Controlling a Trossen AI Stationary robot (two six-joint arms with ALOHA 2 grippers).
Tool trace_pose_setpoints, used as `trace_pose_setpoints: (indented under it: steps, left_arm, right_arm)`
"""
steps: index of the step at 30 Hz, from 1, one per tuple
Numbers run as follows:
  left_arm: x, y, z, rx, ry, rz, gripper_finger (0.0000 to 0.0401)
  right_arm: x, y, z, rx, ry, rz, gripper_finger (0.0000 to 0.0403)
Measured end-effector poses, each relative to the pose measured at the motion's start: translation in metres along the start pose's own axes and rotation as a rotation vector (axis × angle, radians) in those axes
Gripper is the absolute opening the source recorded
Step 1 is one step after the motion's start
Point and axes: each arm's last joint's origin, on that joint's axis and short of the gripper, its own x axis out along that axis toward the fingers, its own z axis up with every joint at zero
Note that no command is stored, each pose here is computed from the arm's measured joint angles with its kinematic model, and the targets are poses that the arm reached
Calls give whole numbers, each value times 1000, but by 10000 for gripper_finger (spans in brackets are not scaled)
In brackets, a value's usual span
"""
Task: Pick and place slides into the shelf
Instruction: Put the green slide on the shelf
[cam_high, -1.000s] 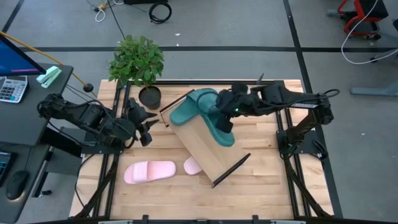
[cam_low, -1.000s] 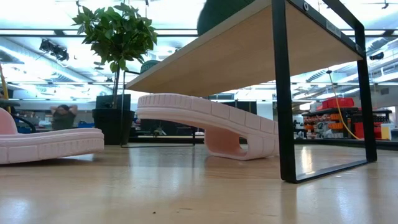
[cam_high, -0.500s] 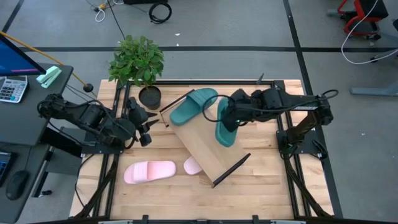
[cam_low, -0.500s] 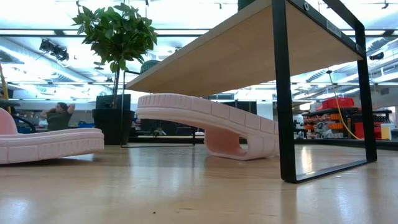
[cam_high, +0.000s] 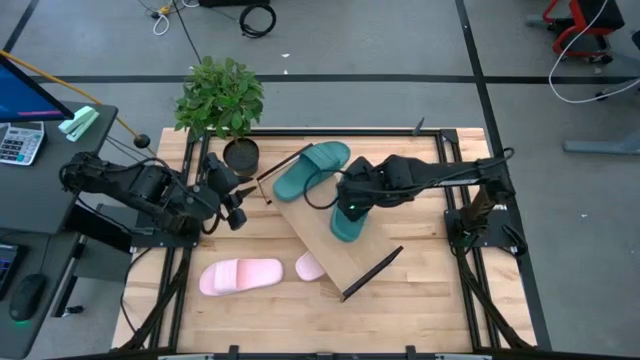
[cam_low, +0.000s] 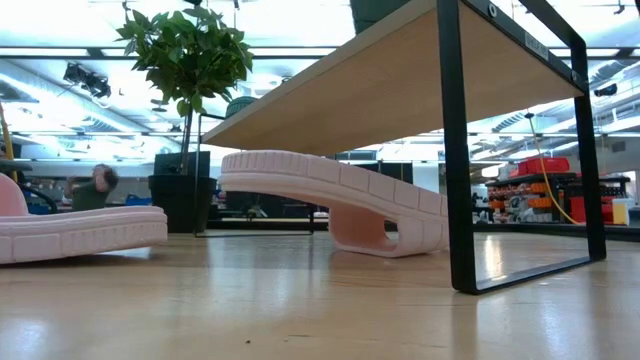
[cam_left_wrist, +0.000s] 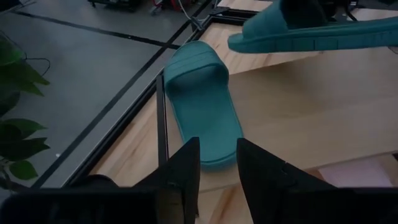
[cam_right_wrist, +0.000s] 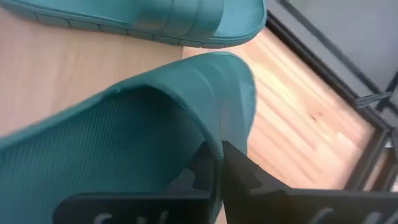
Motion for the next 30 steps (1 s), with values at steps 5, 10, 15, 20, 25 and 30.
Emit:
trace_pose_setpoints:
  steps: [5, 10, 15, 20, 25, 30]
  left_arm:
    - [0, 0, 0, -9, 1, -2, 111]
    - [0, 0, 0, -9, 1, -2, 114]
    - [0, 0, 0, 22, 2, -2, 112]
    - [0, 0, 0, 6, -1, -3, 116]
    - [0, 0, 0, 1, 0, -2, 119]
    - [0, 0, 0, 2, 1, -1, 117]
  right_arm:
    - [11, -2, 8, 15, -2, -39, 11]
    - [19, -7, 15, 50, 1, -62, 11]
    - [25, -8, 20, 71, 6, -66, 11]
    - [33, -7, 27, 149, 8, -55, 11]
    - [42, -2, 29, 196, 47, -36, 11]
    - [49, 6, 28, 227, 64, -35, 11]
